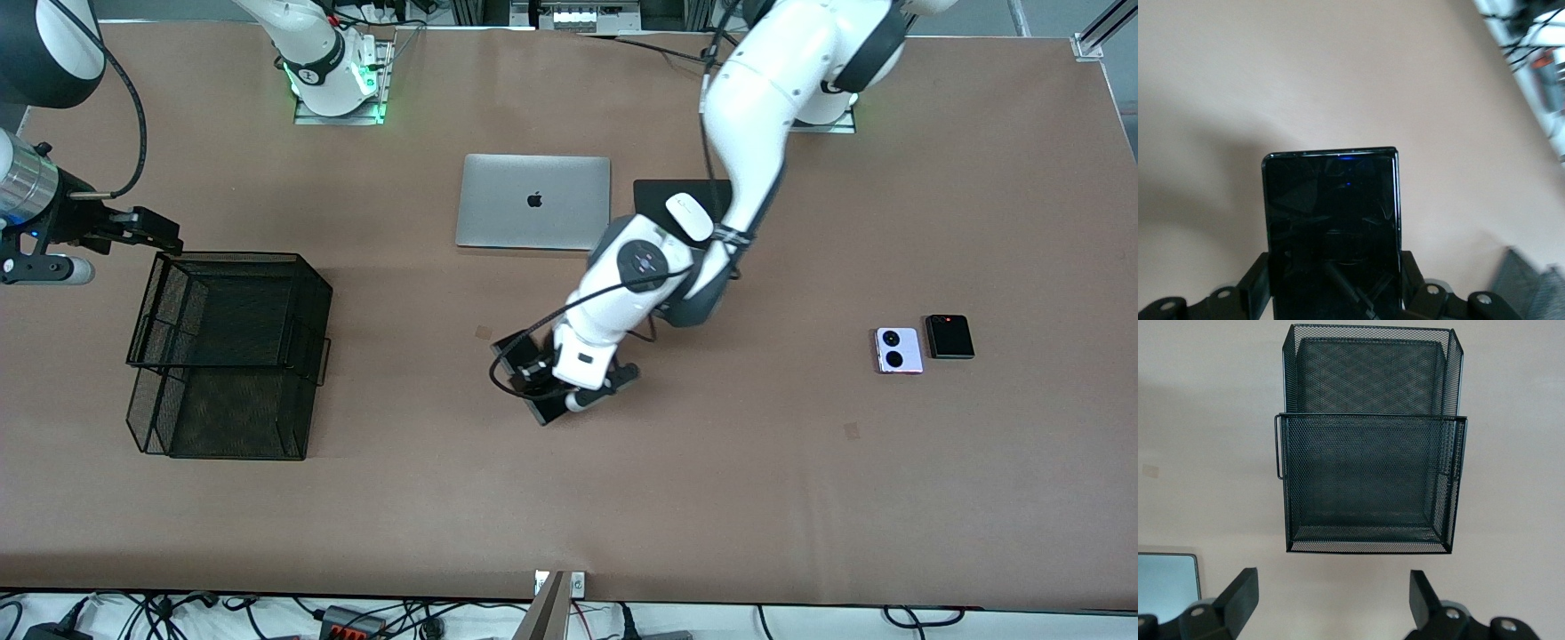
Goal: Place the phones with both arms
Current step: 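Lower the black phone onto the table and open the left gripper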
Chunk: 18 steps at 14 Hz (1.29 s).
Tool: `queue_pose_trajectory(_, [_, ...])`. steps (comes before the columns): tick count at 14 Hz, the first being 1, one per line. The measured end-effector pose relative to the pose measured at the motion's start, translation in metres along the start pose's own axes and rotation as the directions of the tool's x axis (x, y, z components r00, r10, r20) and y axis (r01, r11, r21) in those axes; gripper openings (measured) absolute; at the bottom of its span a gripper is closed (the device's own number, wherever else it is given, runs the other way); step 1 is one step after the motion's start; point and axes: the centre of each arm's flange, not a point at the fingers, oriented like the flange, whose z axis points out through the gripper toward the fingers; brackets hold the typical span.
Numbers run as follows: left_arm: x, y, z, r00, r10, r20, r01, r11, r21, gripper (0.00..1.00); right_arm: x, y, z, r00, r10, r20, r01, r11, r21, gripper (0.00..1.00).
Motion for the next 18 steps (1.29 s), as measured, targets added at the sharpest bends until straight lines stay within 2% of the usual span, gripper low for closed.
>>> queue_pose_trajectory(3, [-0.033,-0.001,0.021,1.0,0.007,-0.017,-0.008,1.0,-0.024,0.79,0.01,-0.001,0.02,1.0,-0.001,0.022,0.001,1.0,-0.001,1.0])
queue_pose_trajectory(5, [-0.056,0.004,0.026,0.994,0.104,-0.037,-0.105,0.994,-0.023,0.79,0.018,-0.001,0.035,0.999,-0.001,0.038,0.001,1.0,-0.002,1.0])
queue_pose_trajectory(6, [-0.069,0.005,0.03,0.978,0.204,-0.044,-0.205,0.979,-0.015,0.79,0.021,-0.001,0.042,0.999,-0.001,0.049,0.001,1.0,-0.003,1.0])
queue_pose_trajectory(8, [-0.088,-0.003,0.045,0.92,0.389,-0.042,-0.389,0.921,0.012,0.79,0.025,-0.001,0.051,0.998,-0.001,0.061,0.001,1.0,-0.003,1.0])
queue_pose_trajectory(10, [-0.086,-0.014,0.057,0.863,0.504,-0.026,-0.502,0.863,0.06,0.79,0.026,-0.001,0.053,0.998,-0.001,0.066,0.002,1.0,-0.003,1.0])
queue_pose_trajectory(13, [-0.078,-0.031,0.071,0.815,0.578,0.026,-0.575,0.804,0.154,0.79,0.027,-0.001,0.058,0.997,-0.001,0.074,0.002,1.0,-0.003,1.0])
queue_pose_trajectory(15, [-0.083,-0.032,0.072,0.808,0.588,0.043,-0.586,0.792,0.173,0.79,0.029,-0.002,0.063,0.997,-0.002,0.082,0.002,1.0,-0.004,1.0])
queue_pose_trajectory(18, [-0.09,-0.027,0.07,0.802,0.596,0.042,-0.594,0.787,0.166,1.0,0.031,-0.002,0.07,0.995,-0.002,0.095,0.002,1.0,-0.004,1.0])
